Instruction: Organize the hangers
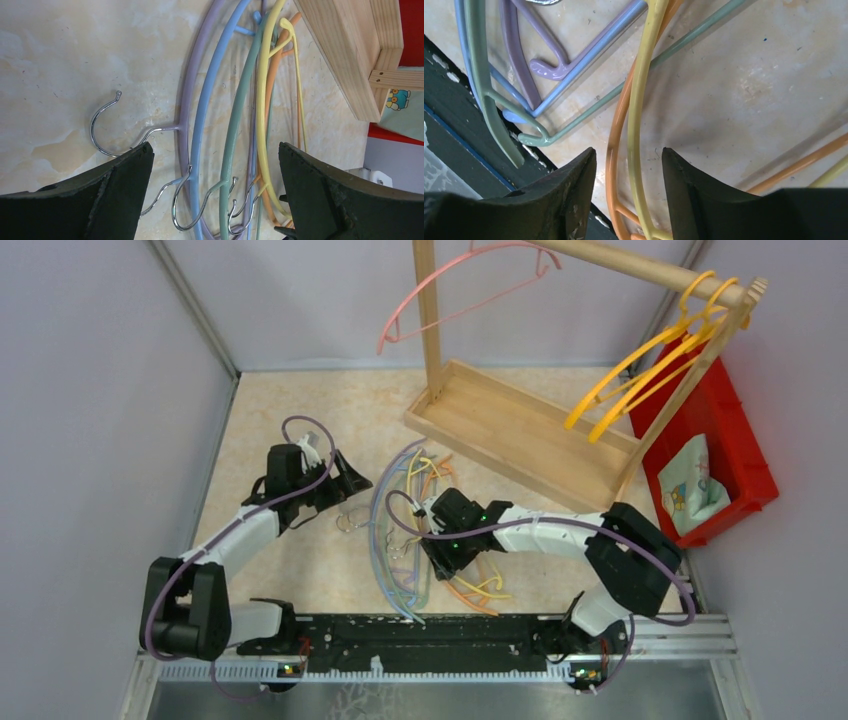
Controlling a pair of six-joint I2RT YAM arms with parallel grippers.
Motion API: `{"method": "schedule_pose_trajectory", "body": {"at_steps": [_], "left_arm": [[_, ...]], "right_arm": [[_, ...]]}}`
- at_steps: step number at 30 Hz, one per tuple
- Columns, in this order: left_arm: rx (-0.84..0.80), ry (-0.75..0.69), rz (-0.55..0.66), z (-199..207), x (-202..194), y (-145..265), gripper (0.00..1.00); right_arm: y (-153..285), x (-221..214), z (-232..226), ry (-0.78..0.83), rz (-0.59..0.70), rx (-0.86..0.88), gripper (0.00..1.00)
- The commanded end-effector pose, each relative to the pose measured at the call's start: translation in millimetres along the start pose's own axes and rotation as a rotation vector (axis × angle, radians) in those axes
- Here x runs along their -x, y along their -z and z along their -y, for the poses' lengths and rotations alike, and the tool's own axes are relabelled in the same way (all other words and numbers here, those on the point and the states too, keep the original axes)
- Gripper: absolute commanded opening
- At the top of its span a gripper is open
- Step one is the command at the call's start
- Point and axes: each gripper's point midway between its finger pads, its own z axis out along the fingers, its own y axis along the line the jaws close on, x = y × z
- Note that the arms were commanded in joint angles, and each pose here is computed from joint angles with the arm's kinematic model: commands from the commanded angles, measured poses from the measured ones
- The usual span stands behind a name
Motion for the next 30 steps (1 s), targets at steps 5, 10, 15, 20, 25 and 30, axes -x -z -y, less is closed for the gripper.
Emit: {"method": "schedule_pose_trajectory", "body": {"at_steps": [5, 10, 15, 20, 25, 30], "left_arm": [[0.002, -0.03, 0.027, 1, 4, 9, 1.0], [-0.011, -0.022, 0.038, 4, 5, 10, 1.0], [-0.022, -0.027, 0.056, 7, 8, 13, 1.0], [-0.019, -0.035, 0.069, 6, 9, 14, 1.0], [-0.035, -0.025, 0.063, 9, 9, 13, 1.0], [-0.061, -0.033, 0.078, 16, 16, 12, 1.0]], "right_arm": [[-5, 21, -4, 0.019, 0.051, 0.005, 0.09], [28, 44, -2, 0.025, 0.099, -0.069, 0.0], [77, 44, -6, 0.027, 0.087, -0.105, 0.0], [124, 38, -10, -0.006, 0.117, -0.125, 0.0], [179, 82, -14, -0.095, 0.332, -0.158, 0.0], [241, 138, -3, -0.22, 0.602, -0.249, 0.0]]}}
